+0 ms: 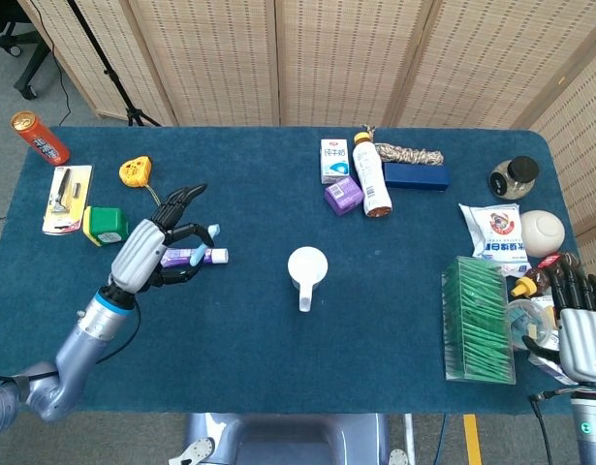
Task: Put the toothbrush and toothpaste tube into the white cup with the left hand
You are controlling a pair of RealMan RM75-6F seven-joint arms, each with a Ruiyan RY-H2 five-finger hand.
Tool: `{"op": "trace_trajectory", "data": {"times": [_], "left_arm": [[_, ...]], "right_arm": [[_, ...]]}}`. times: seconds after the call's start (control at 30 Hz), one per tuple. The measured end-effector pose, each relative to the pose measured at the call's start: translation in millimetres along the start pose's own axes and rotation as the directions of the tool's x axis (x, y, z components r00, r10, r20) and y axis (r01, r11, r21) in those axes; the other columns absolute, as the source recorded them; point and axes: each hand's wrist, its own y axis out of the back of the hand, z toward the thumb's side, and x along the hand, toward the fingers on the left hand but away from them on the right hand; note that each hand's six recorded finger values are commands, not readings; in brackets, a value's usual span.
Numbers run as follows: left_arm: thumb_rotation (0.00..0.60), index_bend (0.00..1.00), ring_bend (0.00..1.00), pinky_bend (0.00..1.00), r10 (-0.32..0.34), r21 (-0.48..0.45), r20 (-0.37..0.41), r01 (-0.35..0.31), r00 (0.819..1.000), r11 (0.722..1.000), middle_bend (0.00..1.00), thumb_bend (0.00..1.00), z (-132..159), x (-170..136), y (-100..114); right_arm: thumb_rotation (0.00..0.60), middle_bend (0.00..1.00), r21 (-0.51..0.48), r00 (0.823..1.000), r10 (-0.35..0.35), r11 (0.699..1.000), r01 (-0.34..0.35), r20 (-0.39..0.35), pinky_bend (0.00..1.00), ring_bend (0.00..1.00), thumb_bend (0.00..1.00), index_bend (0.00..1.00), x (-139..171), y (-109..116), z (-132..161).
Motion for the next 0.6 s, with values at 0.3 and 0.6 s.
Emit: {"op": "trace_trajectory", "data": {"times": [0.3,0.6], "left_arm": [[0.600,0.60,0.00,0.00,-0.105,-0.354,-0.041,0.084,0.994,0.932,0.00,0.50,16,19,-48],[0.600,0.60,0.00,0.00,-0.133,-0.387,-0.020,0.115,0.991,0.915,0.00,0.50,34,40,-72]], "right_arm": [[0.600,0.00,0.003,1.000,0.004,1.000,-0.004,0.005,0.00,0.00,0.00,0.00,-1,-1,-1],[0.600,0.00,-0.005,1.000,0.012,1.000,-0.012,0.012,0.00,0.00,0.00,0.00,-2,-2,-4]]}}
